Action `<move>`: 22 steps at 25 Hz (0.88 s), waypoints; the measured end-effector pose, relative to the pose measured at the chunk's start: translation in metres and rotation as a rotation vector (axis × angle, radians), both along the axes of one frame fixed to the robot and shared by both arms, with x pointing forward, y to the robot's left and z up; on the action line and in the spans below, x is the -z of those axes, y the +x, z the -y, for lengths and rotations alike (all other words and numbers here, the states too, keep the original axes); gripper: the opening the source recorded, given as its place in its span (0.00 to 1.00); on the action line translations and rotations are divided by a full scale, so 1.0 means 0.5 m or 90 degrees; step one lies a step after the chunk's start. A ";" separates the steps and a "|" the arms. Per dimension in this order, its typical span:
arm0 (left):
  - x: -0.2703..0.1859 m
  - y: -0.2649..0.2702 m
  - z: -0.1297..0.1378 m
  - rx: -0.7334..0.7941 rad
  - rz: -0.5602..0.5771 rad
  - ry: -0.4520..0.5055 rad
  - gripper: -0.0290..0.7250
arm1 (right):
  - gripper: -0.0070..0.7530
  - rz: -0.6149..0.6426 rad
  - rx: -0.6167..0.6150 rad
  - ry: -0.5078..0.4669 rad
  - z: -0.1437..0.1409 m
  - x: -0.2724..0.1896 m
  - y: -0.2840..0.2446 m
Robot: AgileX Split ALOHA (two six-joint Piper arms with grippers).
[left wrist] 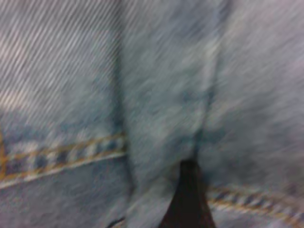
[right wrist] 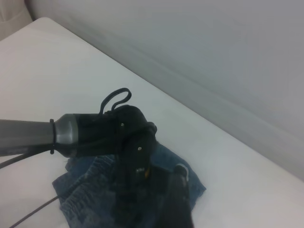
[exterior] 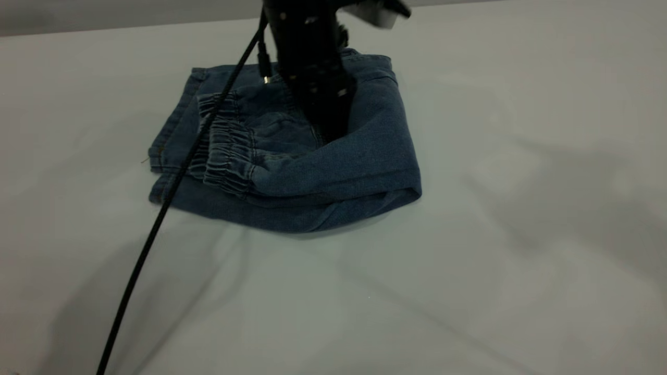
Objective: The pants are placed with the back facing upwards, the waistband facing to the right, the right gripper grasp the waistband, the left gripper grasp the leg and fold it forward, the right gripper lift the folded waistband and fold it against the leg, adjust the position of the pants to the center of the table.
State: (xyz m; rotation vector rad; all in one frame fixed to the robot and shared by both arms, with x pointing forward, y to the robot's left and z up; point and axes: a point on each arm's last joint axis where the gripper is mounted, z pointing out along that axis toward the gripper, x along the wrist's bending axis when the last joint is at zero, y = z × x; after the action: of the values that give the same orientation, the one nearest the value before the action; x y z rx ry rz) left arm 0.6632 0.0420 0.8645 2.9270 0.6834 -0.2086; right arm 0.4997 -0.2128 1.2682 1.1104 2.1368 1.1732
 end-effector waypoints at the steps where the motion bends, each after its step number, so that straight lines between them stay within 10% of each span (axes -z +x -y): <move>1: 0.000 -0.002 0.003 0.002 0.000 -0.001 0.74 | 0.74 0.000 0.000 0.000 0.000 0.000 0.000; 12: -0.028 -0.019 0.035 0.014 0.018 -0.005 0.74 | 0.74 0.003 0.001 -0.001 0.000 -0.002 0.000; 22: -0.266 -0.020 -0.004 -0.094 0.188 0.007 0.74 | 0.74 0.062 -0.003 0.011 0.018 -0.055 -0.085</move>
State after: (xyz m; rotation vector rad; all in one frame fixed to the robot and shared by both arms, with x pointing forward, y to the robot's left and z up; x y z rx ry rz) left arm 0.6533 0.0438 0.9977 2.8149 0.8450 0.2383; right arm 0.4570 -0.2218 1.2958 1.0344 2.0598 1.2249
